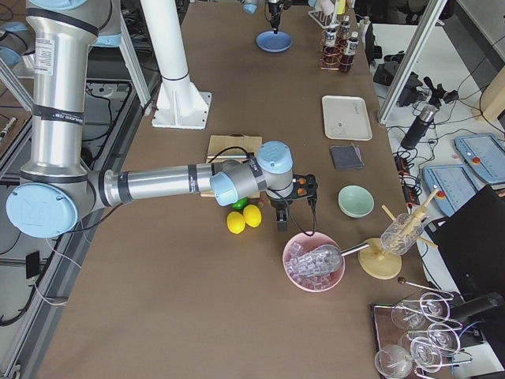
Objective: Pick orange to plate
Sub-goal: 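Push the blue plate with the left gripper toward the table center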
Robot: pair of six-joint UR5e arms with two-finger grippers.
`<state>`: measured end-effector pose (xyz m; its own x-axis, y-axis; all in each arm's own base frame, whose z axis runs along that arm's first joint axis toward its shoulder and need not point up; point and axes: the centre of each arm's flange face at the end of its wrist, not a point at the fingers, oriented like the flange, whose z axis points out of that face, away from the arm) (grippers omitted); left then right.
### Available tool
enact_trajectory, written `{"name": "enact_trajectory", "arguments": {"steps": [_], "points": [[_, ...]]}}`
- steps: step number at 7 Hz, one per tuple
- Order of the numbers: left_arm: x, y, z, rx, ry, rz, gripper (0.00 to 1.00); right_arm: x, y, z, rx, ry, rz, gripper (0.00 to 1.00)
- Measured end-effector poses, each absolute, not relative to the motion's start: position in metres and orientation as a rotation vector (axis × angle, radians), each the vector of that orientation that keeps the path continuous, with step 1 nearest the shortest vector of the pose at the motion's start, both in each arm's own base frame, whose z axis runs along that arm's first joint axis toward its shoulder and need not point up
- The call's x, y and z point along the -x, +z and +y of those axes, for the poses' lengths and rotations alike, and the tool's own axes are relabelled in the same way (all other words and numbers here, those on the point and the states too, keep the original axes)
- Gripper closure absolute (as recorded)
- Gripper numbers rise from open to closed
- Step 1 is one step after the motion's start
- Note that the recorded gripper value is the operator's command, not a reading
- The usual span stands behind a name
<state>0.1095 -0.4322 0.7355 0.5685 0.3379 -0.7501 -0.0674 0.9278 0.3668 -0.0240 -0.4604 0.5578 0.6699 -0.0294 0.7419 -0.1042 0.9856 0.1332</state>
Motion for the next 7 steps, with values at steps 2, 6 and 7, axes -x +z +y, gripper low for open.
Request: {"name": "enact_trajectory", "arguments": {"steps": [2, 6, 7], "points": [[-0.115, 0.716, -0.436, -0.288, 0.244, 1.014, 1.0, 0.024, 0.559, -0.46, -0.168, 0.043, -0.835, 0.01], [-0.18, 0.533, -0.481, -0.203, 0.002, 1.257, 1.0, 0.023, 0.562, -0.461, -0.169, 0.048, -0.824, 0.01], [-0.231, 0.493, -0.485, -0.196, -0.03, 1.275, 1.0, 0.023, 0.562, -0.461, -0.169, 0.049, -0.821, 0.01]]}}
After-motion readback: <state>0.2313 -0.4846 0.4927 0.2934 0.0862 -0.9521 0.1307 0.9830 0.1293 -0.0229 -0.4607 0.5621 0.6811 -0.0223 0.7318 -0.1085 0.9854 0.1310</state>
